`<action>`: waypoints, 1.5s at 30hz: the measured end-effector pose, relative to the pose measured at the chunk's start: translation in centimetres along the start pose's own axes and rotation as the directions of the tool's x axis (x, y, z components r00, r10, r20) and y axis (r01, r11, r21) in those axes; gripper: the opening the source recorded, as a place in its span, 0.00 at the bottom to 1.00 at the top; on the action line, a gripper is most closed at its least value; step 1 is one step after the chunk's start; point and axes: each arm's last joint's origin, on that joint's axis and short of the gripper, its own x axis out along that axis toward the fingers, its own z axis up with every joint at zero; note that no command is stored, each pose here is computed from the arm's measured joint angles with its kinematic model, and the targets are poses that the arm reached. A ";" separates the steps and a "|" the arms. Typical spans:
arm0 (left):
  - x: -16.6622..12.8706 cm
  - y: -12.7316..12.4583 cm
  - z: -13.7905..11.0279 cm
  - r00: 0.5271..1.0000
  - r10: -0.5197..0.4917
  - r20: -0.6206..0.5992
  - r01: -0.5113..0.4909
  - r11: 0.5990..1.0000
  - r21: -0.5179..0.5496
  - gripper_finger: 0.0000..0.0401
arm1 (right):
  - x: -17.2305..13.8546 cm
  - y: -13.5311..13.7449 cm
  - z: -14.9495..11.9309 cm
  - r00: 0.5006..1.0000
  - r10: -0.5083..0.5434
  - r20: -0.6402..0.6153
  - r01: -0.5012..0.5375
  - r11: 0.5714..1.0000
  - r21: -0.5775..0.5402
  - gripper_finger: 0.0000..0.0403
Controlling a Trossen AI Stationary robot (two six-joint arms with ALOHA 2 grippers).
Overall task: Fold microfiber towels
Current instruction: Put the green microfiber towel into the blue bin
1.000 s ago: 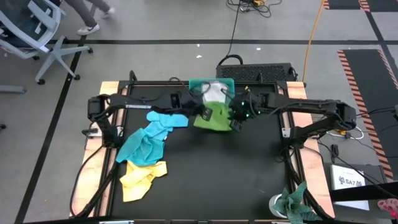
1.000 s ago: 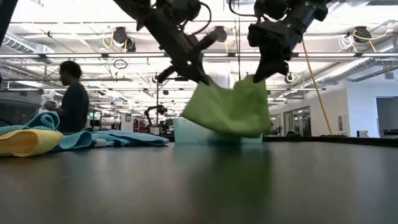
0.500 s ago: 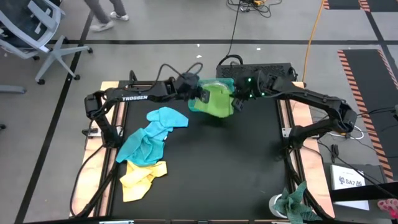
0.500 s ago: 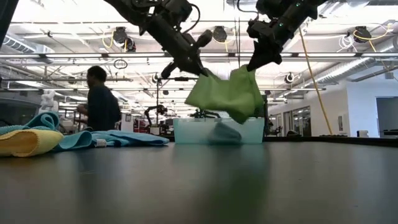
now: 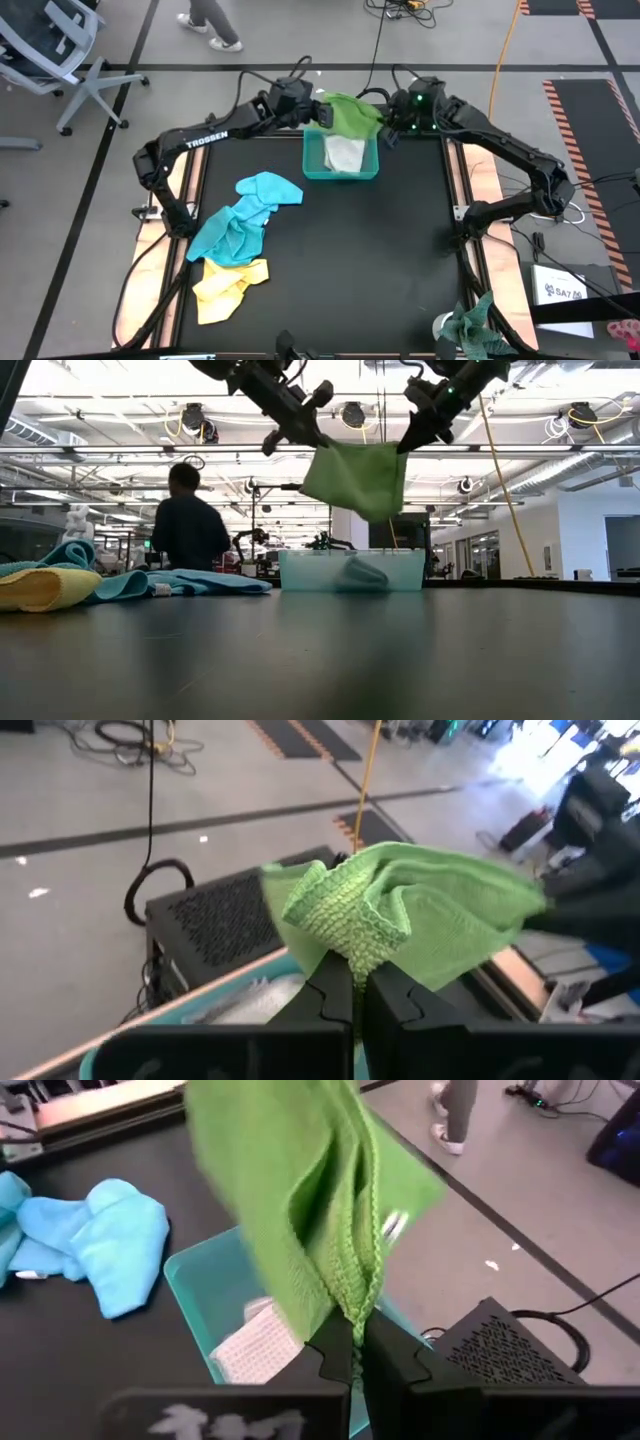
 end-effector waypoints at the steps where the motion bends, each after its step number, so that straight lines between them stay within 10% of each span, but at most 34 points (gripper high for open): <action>1: 0.0 0.0 -0.1 1.000 0.005 -0.012 -0.005 1.000 0.002 0.00 | 0.0 -0.2 0.0 1.000 0.004 0.001 -0.004 1.000 0.006 0.00; 30: 6.2 3.9 -9.2 0.899 0.177 -0.402 -0.192 0.981 0.003 0.00 | 7.2 -0.1 -7.8 0.957 0.116 -0.265 -0.081 0.987 0.138 0.00; 45: 6.8 4.3 -8.8 0.940 0.238 -0.242 -0.207 0.967 0.149 0.20 | 7.6 -0.6 -7.2 0.984 -0.012 -0.179 0.030 0.995 0.097 0.17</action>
